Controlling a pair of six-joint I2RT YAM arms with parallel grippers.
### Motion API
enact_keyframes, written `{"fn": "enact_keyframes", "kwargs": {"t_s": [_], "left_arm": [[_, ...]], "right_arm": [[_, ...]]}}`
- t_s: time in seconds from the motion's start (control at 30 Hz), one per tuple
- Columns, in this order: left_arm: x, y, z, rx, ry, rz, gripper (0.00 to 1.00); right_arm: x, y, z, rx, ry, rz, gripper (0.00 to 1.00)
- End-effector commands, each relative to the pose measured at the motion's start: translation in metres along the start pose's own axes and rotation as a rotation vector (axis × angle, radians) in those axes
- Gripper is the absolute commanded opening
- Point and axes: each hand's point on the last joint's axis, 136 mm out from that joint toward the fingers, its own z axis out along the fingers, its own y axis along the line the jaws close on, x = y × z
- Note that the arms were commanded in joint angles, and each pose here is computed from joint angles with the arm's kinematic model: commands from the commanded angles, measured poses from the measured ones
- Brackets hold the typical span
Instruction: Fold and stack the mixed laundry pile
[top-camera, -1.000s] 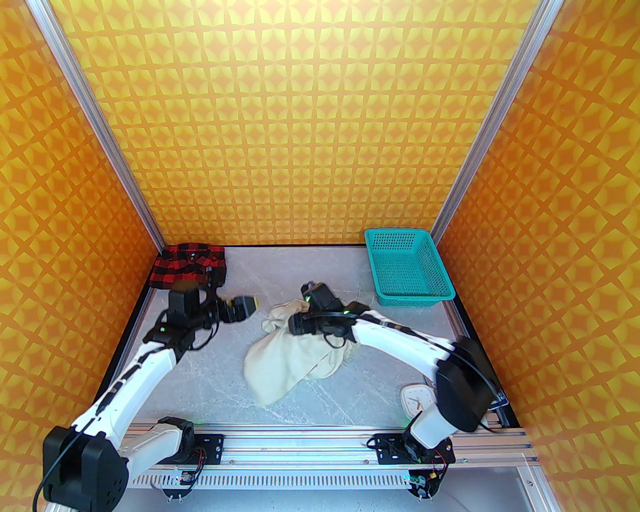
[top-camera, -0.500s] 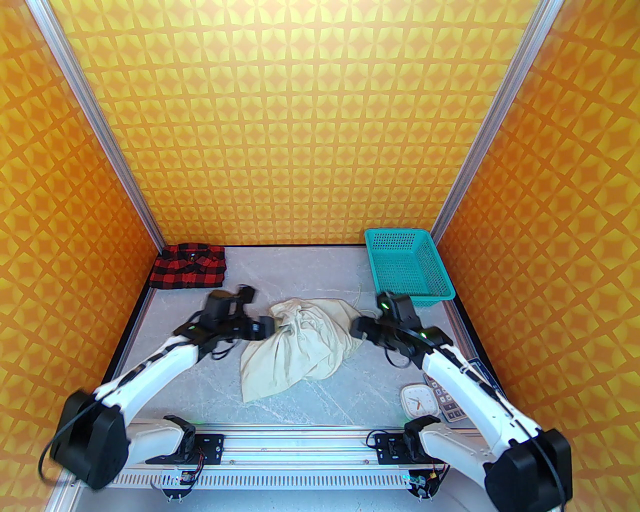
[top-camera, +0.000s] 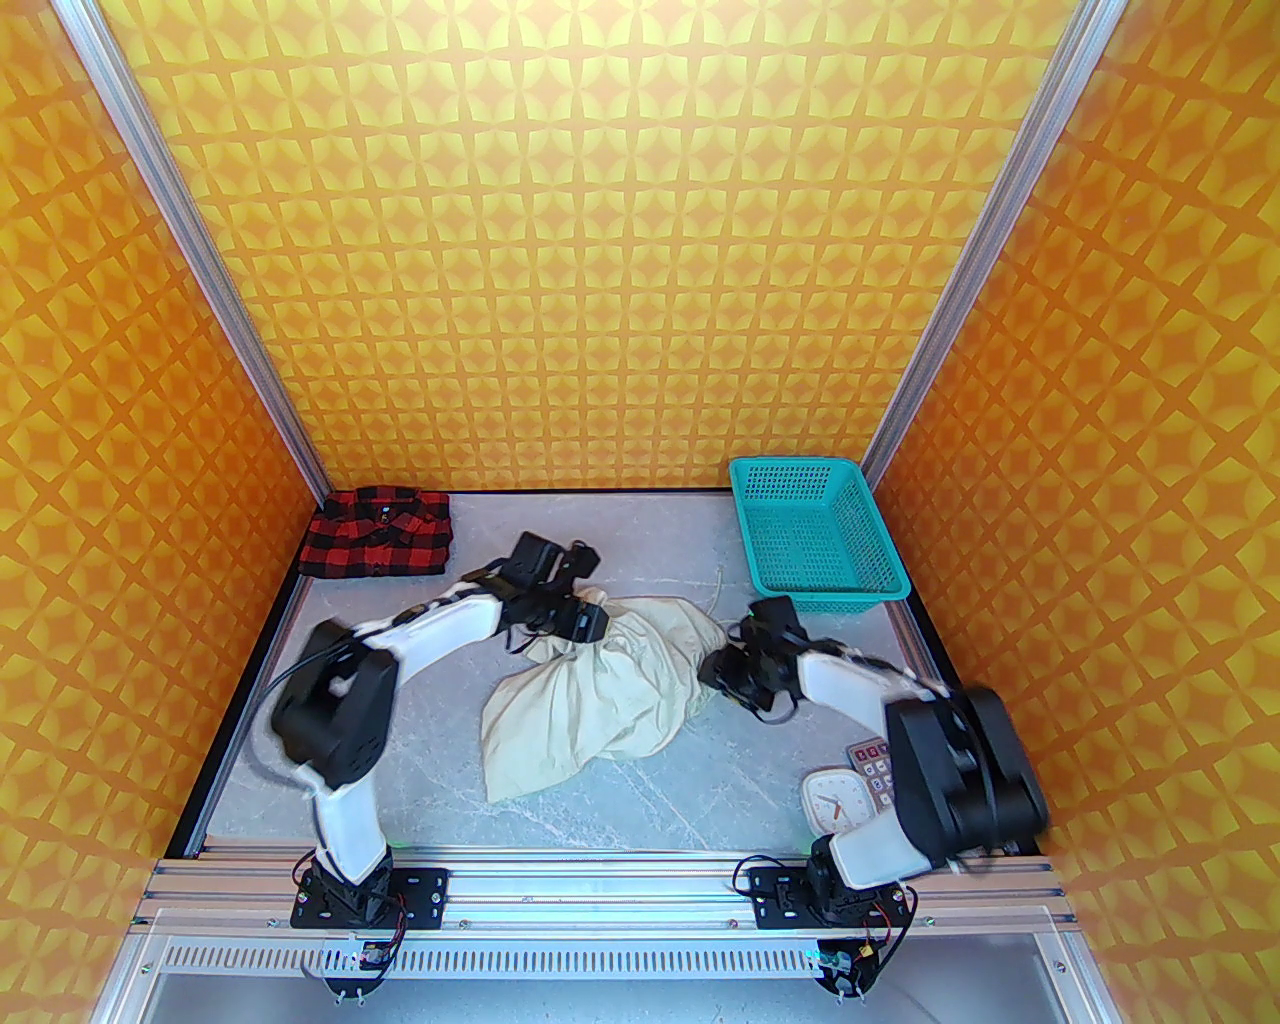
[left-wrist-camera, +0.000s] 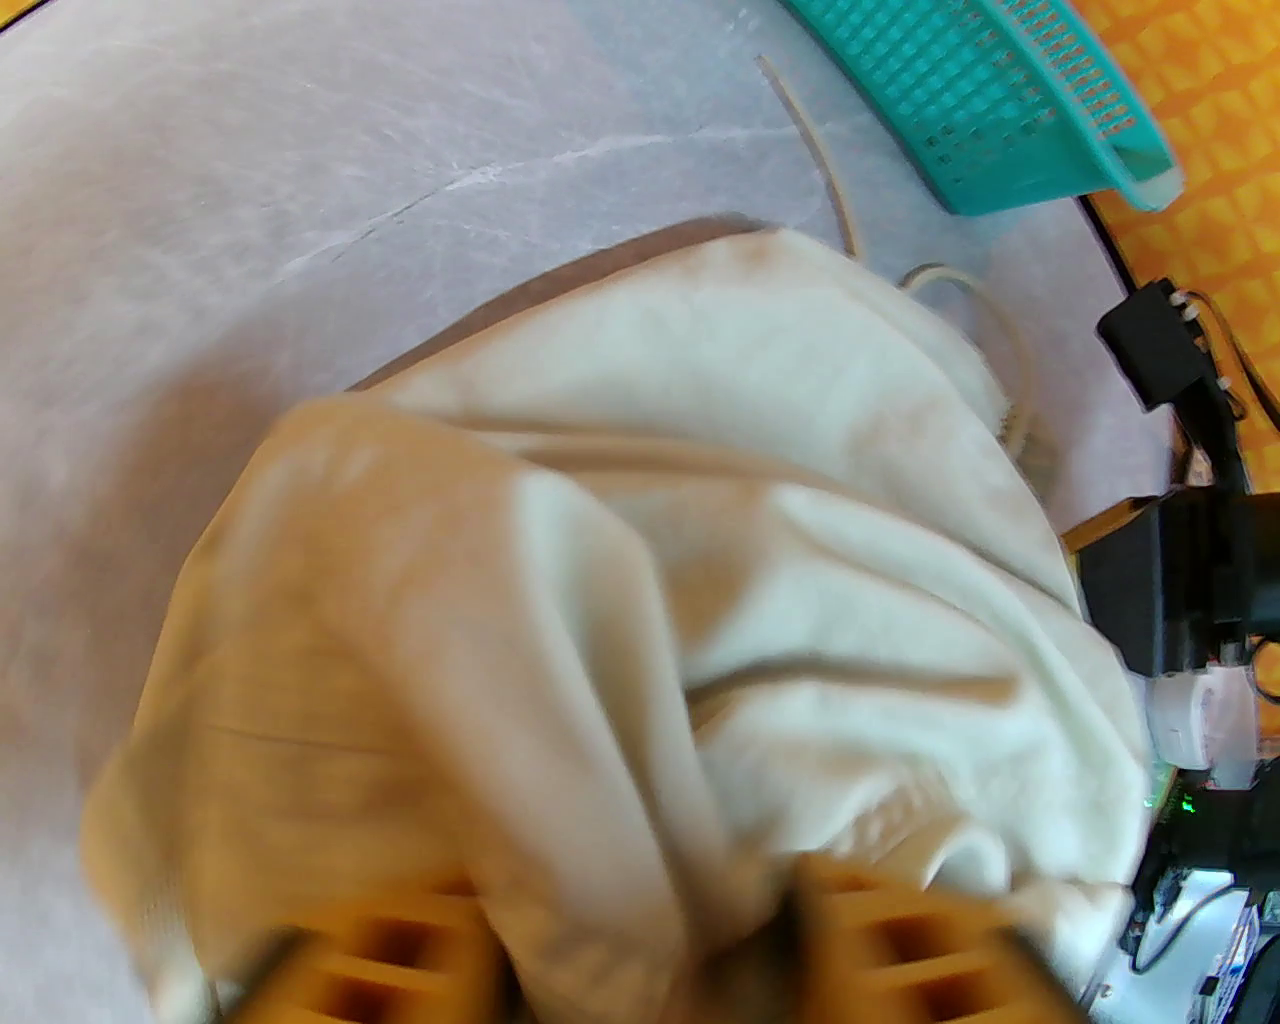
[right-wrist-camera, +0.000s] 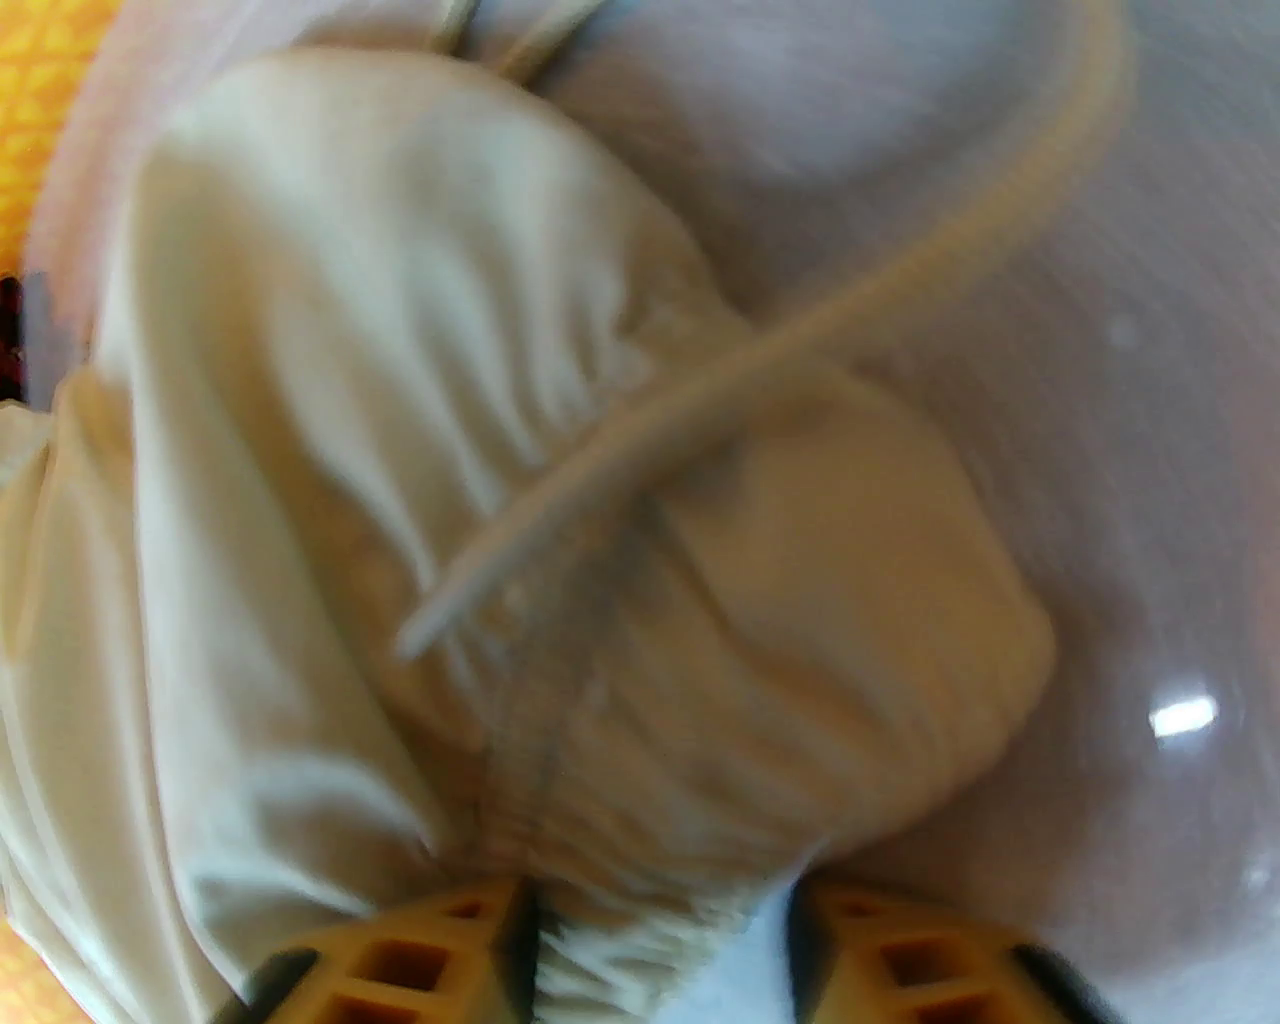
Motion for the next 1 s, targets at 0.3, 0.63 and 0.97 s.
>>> {"fn": "enact_keyframes", "kwargs": {"t_s": [0.3,0.63,0.97], "left_arm": [[-0.061,-0.093,-0.186,0.061,-0.427,0.222,0.00],[-0.046,-0.125,-0.290,0.035,-0.455,0.160,0.06],[-0.074,0.072,-0.117,-0.091,-0.168,-0.151,0.57]], "right_arm": [[-0.072,0.118,-0.193,-0.163,-0.487,-0.354,0.00],[-0.033,0.148,-0.338,-0.216,-0.640,-0.458,0.00],[-0.108,0.133,-0.149,-0.109,-0.363,-0.343,0.33]]}}
